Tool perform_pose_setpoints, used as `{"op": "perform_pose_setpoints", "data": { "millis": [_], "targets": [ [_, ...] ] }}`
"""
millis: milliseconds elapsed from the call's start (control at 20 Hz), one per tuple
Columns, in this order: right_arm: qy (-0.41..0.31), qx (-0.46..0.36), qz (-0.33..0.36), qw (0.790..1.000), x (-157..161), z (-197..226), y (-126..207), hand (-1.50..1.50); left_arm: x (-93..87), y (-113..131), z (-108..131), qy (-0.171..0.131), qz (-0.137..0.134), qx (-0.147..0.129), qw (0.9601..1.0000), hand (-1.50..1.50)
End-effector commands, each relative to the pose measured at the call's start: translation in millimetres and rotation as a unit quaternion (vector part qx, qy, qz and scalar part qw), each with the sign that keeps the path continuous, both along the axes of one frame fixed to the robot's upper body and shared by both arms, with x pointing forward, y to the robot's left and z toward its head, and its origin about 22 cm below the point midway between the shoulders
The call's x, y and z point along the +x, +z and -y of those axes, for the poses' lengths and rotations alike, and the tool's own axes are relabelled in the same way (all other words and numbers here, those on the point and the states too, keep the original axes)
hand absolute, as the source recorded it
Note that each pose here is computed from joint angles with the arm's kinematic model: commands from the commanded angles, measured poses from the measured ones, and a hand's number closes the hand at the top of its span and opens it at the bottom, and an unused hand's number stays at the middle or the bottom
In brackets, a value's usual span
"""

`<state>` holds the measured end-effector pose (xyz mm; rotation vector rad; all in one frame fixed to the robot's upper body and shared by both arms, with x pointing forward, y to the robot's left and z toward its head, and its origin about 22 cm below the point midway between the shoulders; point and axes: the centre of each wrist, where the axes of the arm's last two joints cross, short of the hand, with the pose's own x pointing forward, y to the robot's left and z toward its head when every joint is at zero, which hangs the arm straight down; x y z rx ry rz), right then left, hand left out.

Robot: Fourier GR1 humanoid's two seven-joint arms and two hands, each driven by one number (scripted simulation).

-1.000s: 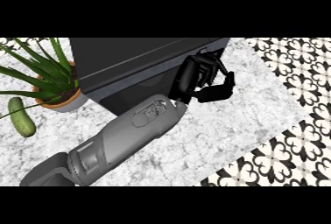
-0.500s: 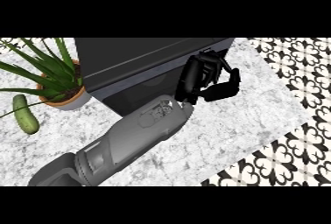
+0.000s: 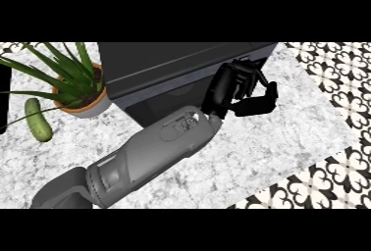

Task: Pick up the milk, place it into the microwave and close the microwave

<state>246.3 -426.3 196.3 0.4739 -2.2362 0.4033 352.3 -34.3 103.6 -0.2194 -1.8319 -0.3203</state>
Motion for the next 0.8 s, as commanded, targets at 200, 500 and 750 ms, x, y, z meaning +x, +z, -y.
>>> {"op": "perform_pose_setpoints", "data": {
  "millis": [200, 500, 750],
  "targets": [
    [-0.023, 0.003, 0.007, 1.0, -9.8, 11.8, 9.0, -1.5, 40.1, -37.7, -68.1, 0.138, -0.05, 0.039, 0.9883, 1.5],
    [-0.037, 0.008, 0.002, 0.999, -17.8, 18.5, 8.7, -1.5, 43.6, -39.8, -79.6, 0.14, -0.055, 0.029, 0.9882, -1.5],
    [-0.036, 0.006, -0.001, 0.999, -23.8, 21.2, 10.1, -1.5, 41.9, -43.9, -79.1, 0.131, -0.057, 0.03, 0.9893, -1.5]
  ]
}}
